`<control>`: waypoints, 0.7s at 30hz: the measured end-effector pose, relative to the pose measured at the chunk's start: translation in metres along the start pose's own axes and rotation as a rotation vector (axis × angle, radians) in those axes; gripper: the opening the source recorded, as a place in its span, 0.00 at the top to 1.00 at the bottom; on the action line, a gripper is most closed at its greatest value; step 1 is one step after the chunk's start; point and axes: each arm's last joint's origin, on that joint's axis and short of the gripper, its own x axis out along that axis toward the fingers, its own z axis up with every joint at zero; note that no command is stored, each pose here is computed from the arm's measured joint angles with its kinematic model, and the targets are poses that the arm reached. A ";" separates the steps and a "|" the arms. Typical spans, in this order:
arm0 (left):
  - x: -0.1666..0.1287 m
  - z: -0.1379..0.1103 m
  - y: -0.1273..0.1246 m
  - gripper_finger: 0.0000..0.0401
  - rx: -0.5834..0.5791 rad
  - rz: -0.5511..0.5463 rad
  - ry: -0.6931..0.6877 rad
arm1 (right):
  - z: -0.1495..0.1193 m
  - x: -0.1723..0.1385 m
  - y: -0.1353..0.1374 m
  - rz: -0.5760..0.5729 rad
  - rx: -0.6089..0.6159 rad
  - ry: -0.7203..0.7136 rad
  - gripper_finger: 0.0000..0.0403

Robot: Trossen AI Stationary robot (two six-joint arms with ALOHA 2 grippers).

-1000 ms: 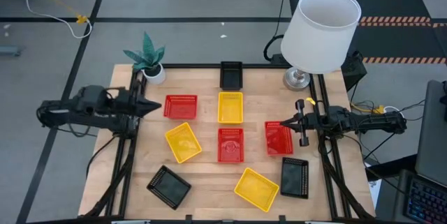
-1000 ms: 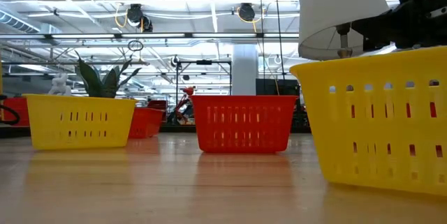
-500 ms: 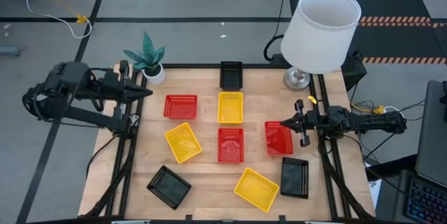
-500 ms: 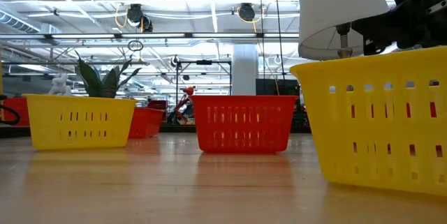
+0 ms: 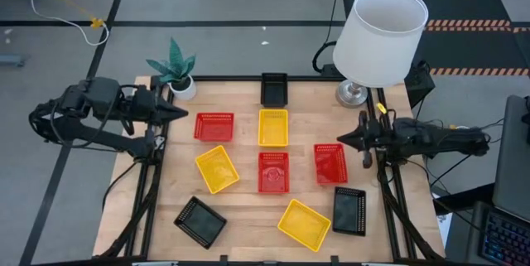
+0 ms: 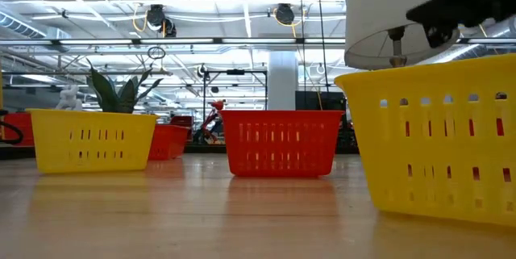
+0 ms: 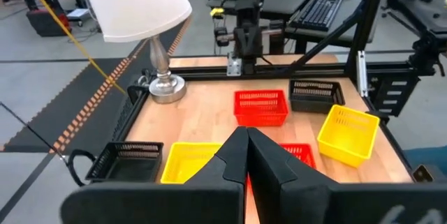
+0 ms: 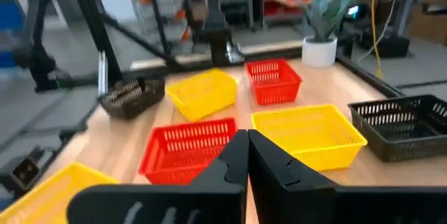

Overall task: Stack baskets by color
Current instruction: Stack the bottom left black bin on top of the top black bin

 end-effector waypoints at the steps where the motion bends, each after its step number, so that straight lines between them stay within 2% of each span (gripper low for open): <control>1: 0.000 0.000 0.000 0.98 0.001 0.006 -0.001 | 0.010 -0.001 0.001 -0.002 0.001 0.010 1.00; 4: 0.000 0.000 0.000 0.98 0.018 0.014 -0.002 | 0.046 -0.004 0.006 0.006 0.016 -0.017 1.00; 9: 0.000 0.001 0.000 0.98 0.021 0.014 -0.006 | 0.090 0.000 0.013 0.000 -0.007 0.052 1.00; 16: 0.000 0.002 0.001 0.98 0.020 0.015 -0.026 | 0.152 -0.001 0.023 0.000 -0.132 0.083 1.00; 21: 0.000 0.002 0.001 0.98 0.020 0.015 -0.026 | 0.195 -0.008 0.025 -0.025 -0.157 0.083 1.00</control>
